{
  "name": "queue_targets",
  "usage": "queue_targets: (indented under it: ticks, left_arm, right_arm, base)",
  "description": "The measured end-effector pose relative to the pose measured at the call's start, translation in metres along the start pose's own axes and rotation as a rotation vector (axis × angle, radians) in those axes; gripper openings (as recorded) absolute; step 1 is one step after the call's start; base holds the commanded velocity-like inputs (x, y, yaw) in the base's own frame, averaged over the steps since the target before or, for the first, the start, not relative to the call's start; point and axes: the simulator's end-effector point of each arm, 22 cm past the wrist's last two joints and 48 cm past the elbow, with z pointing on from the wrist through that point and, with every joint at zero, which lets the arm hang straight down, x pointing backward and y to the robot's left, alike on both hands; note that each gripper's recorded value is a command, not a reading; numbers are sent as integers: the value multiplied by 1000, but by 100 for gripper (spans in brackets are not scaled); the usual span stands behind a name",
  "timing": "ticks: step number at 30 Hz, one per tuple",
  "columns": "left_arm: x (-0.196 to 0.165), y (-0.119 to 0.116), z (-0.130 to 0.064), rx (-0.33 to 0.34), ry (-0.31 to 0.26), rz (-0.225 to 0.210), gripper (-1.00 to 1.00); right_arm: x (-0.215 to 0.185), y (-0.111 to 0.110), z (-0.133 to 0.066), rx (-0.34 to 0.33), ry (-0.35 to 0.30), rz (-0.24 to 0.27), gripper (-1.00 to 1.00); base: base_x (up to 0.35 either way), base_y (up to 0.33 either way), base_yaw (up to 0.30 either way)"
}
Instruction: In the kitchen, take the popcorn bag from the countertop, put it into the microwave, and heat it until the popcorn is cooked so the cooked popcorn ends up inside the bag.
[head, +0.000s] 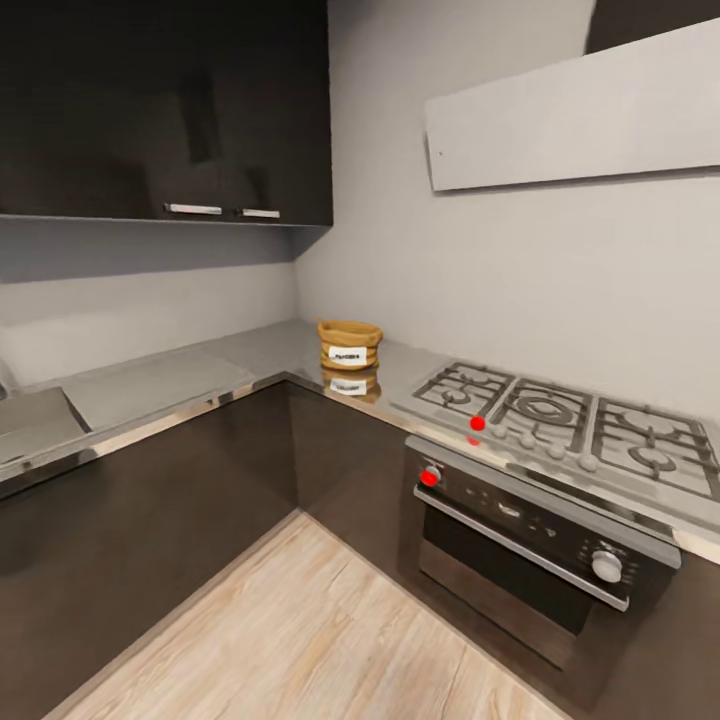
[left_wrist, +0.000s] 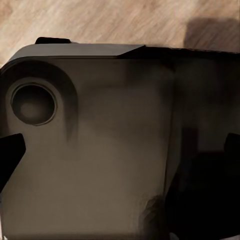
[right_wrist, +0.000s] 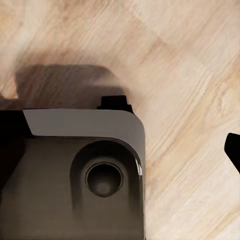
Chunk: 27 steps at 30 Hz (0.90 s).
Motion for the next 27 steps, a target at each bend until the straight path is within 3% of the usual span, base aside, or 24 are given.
queue_targets:
  ticks: [27]
  left_arm:
    - [0,-1,0,1,2,-1,100]
  right_arm:
    - [0,-2,0,2,1,0,100]
  base:
    - [301,168,0]
